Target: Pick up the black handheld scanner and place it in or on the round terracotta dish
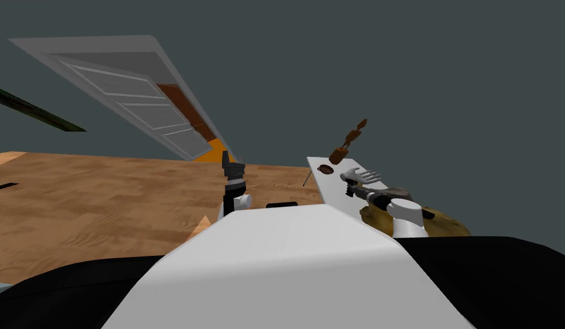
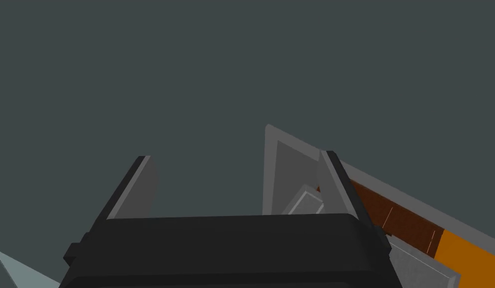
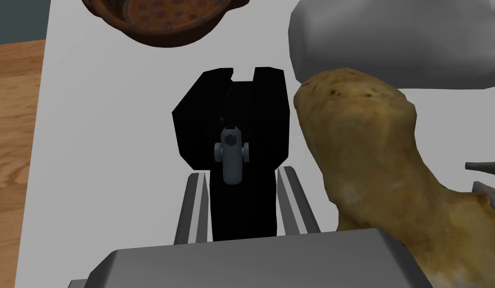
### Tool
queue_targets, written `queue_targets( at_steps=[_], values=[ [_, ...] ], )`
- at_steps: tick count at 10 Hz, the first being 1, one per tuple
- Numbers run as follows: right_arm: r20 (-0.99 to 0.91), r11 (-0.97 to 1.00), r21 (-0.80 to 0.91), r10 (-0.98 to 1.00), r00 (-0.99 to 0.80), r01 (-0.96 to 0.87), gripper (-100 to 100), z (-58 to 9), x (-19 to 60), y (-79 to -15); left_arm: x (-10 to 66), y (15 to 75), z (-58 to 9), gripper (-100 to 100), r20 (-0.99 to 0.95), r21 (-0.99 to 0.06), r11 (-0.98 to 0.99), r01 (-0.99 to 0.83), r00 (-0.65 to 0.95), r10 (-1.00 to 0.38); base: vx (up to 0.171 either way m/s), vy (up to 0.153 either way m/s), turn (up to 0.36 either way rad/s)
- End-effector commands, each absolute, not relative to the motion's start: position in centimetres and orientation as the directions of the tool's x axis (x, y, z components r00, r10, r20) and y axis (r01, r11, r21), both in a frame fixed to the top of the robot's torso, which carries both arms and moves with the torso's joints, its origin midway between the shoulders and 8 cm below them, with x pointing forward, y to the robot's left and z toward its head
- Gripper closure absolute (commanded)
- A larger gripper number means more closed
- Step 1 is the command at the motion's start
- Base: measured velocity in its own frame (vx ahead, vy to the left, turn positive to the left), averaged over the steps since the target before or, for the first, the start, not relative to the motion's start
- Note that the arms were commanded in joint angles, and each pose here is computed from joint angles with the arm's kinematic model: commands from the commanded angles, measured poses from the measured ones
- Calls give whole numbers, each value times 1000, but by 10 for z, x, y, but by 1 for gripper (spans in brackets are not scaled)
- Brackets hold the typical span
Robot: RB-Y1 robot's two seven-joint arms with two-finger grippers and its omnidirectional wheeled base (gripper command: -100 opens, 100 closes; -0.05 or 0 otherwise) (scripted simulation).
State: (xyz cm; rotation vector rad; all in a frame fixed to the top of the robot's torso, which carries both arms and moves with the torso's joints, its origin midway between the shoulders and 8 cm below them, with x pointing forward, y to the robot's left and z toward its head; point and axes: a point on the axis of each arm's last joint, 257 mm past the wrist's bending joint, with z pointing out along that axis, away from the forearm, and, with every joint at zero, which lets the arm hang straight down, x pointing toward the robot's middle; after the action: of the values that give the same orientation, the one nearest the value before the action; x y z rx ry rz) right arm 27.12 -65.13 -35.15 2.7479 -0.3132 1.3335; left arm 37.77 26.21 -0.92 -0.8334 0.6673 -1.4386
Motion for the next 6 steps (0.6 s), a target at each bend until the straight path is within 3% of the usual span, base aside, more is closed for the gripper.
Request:
queue_targets(
  at_steps=[1, 4, 6],
  values=[
    [800, -985, -32, -128, 586, -172, 100, -343, 276, -644, 378, 262, -9, 0, 92, -819, -50, 572, 45, -995, 123, -23, -241],
    [809, -993, -58, -108, 577, -105, 100, -338, 281, -628, 378, 262, -9, 0, 92, -819, -50, 572, 45, -995, 150, -8, -137],
    [827, -996, -63, -87, 556, -63, 100, -331, 285, -620, 378, 262, -9, 0, 92, -818, -50, 572, 45, -995, 96, -5, -80]
  ],
)
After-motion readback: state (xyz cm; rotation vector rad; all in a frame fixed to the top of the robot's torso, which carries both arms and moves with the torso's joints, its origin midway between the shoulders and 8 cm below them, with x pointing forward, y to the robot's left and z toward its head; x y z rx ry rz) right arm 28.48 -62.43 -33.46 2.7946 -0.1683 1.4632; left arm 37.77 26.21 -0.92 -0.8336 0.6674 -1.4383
